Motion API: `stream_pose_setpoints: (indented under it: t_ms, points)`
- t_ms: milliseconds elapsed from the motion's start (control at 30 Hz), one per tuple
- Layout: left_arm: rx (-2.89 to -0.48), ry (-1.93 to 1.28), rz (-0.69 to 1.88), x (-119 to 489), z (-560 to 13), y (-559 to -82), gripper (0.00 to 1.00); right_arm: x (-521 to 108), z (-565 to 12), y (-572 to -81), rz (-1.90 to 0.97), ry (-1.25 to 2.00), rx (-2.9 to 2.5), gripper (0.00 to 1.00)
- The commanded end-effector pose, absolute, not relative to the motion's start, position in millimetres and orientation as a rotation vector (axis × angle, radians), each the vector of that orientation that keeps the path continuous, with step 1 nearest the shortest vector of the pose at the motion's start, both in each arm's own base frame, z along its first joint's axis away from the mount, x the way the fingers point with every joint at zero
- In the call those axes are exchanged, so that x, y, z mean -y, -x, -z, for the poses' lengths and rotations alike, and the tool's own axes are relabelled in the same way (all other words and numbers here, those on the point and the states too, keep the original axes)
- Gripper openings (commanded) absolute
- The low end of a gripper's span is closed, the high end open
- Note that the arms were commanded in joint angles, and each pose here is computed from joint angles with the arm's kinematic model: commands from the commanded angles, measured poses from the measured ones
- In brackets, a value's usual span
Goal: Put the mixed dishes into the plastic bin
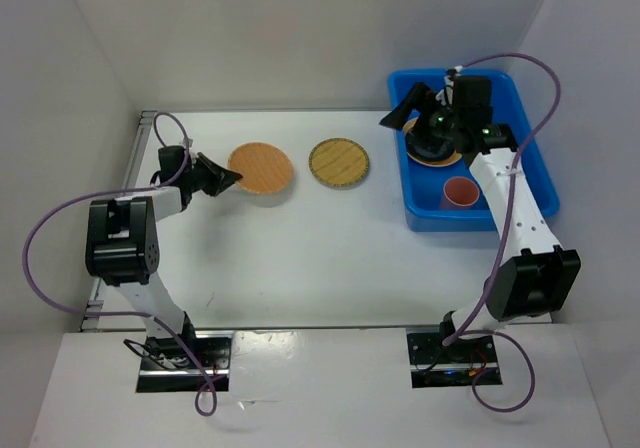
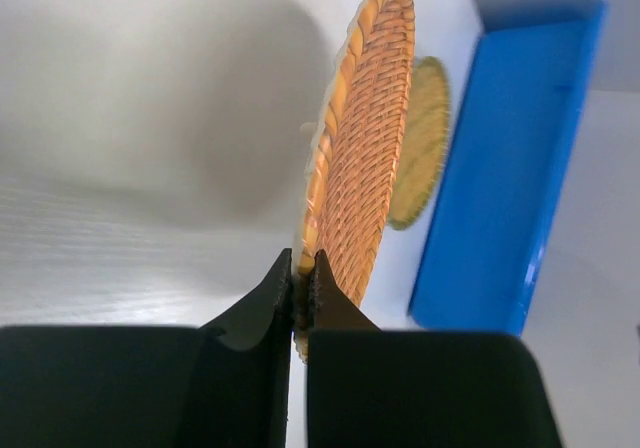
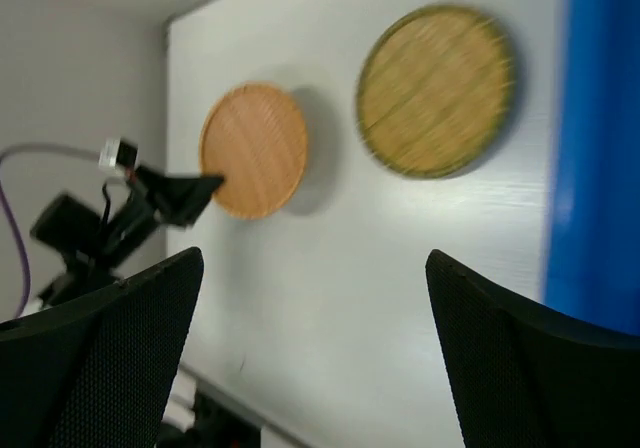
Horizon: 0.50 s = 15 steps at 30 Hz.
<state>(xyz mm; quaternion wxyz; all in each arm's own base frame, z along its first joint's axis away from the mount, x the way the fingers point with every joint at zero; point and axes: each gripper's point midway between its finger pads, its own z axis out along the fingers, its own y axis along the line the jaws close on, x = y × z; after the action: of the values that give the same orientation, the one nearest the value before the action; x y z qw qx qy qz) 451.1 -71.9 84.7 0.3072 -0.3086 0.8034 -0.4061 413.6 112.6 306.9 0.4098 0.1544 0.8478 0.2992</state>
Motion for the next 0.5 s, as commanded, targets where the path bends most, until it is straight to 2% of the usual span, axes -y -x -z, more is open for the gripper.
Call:
stream_pose_setpoints:
  t_ms: [0, 100, 267, 467]
  points:
    - [-2.023, 0.625, 1.069, 72, -154, -451, 0.00, -188, -325, -389, -1.095, -0.044, -2.094, 0.95]
    - [-1.989, 0.541, 1.127, 81, -187, -438, 0.00, -228, -301, -380, -1.218, 0.018, -2.169, 0.93]
    - [-1.979, 0.445, 1.217, 95, -209, -410, 0.00, -289, -281, -367, -1.409, 0.136, -2.195, 0.93]
    - [-1.960, 0.378, 1.294, 106, -233, -390, 0.00, -310, -257, -376, -1.387, 0.174, -2.258, 0.93]
